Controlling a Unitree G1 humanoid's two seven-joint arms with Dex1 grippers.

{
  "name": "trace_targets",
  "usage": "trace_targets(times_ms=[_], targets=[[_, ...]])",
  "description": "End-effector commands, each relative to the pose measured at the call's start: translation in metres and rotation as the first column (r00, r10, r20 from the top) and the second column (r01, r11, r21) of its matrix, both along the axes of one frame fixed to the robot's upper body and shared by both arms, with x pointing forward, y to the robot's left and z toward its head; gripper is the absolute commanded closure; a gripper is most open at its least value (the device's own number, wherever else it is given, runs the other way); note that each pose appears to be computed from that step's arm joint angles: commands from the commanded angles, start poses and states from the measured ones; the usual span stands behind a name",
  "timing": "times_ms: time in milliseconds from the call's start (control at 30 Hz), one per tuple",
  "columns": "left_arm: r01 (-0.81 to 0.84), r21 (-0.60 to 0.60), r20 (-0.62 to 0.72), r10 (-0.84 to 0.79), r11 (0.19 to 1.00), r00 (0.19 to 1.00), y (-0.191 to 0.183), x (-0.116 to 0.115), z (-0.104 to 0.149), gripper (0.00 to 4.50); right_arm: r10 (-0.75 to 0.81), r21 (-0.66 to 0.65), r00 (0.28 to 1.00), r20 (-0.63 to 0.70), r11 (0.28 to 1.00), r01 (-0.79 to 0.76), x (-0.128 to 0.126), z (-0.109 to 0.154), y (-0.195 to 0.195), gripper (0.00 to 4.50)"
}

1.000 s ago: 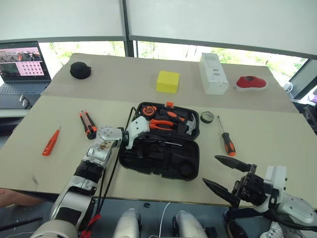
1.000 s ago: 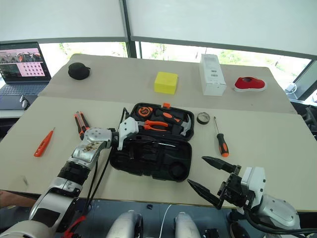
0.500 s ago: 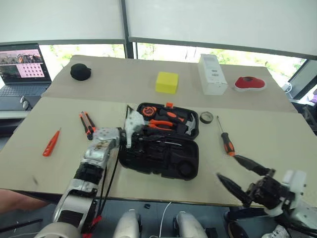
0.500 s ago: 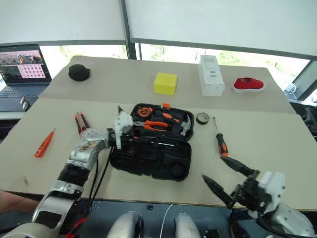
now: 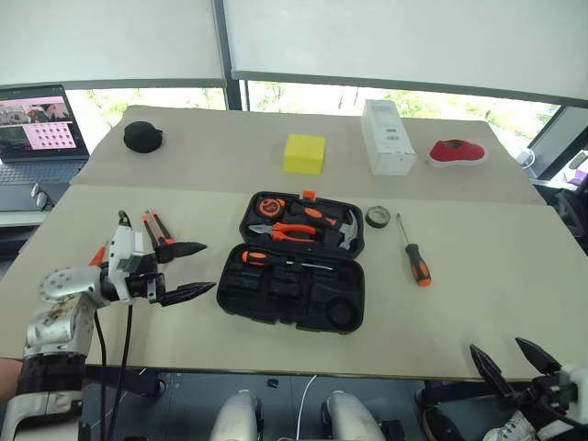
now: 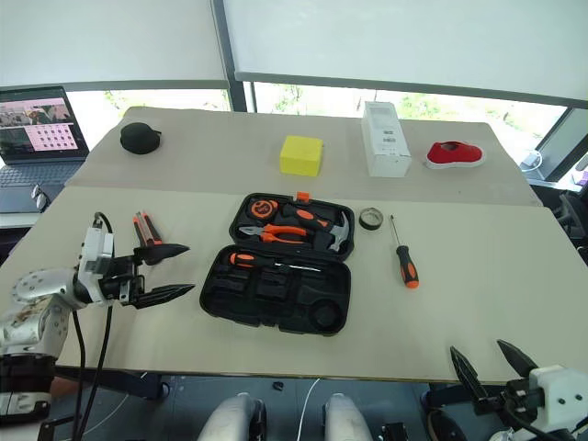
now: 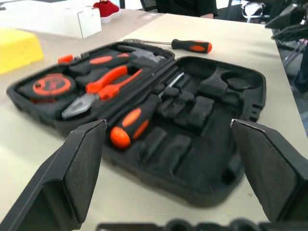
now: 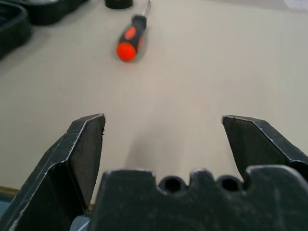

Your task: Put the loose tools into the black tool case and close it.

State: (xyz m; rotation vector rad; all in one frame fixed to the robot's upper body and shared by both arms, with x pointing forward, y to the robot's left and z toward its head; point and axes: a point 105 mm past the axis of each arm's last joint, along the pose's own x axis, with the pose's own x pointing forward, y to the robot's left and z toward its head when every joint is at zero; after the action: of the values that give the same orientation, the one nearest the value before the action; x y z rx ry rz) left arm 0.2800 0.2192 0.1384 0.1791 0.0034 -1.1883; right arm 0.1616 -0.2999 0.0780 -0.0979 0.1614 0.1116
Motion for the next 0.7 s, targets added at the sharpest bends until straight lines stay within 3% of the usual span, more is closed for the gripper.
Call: trace_targets(times_ms=[33,100,233,400,500,700], targets=[[0.045,-0.050,0.099,-0.039,0.998,0.994,-0.017,-0.002,0.023,0.07,0.050,-0.001,0.996,0.076,0.999,-0.050,0.041,0.039,0.009,0.00],[0.055,-0.062,0.100,-0.048,0.997,0.994,-0.021,-0.002,0.025,0.07,0.080,0.001,0.995,0.058,0.997,-0.080,0.056,0.047,0.013,0.00],[0.095,-0.072,0.067,-0.090,0.993,0.994,-0.031,-0.006,0.025,0.07,0.164,0.029,0.973,-0.166,0.986,-0.161,0.111,0.055,0.033,0.00],[0.087,-0.078,0.088,-0.080,0.993,0.993,-0.034,-0.003,0.027,0.07,0.204,0.011,0.930,-0.305,0.977,-0.211,0.146,0.045,0.049,0.00],[0.084,-0.077,0.093,-0.077,0.993,0.993,-0.034,-0.006,0.028,0.00,0.150,-0.036,0.907,-0.394,0.983,-0.179,0.160,0.026,0.048,0.71],[0.060,-0.074,0.101,-0.052,0.995,0.994,-0.032,-0.012,0.028,0.00,0.052,-0.099,0.918,-0.394,0.990,-0.098,0.172,0.018,0.036,2.87]])
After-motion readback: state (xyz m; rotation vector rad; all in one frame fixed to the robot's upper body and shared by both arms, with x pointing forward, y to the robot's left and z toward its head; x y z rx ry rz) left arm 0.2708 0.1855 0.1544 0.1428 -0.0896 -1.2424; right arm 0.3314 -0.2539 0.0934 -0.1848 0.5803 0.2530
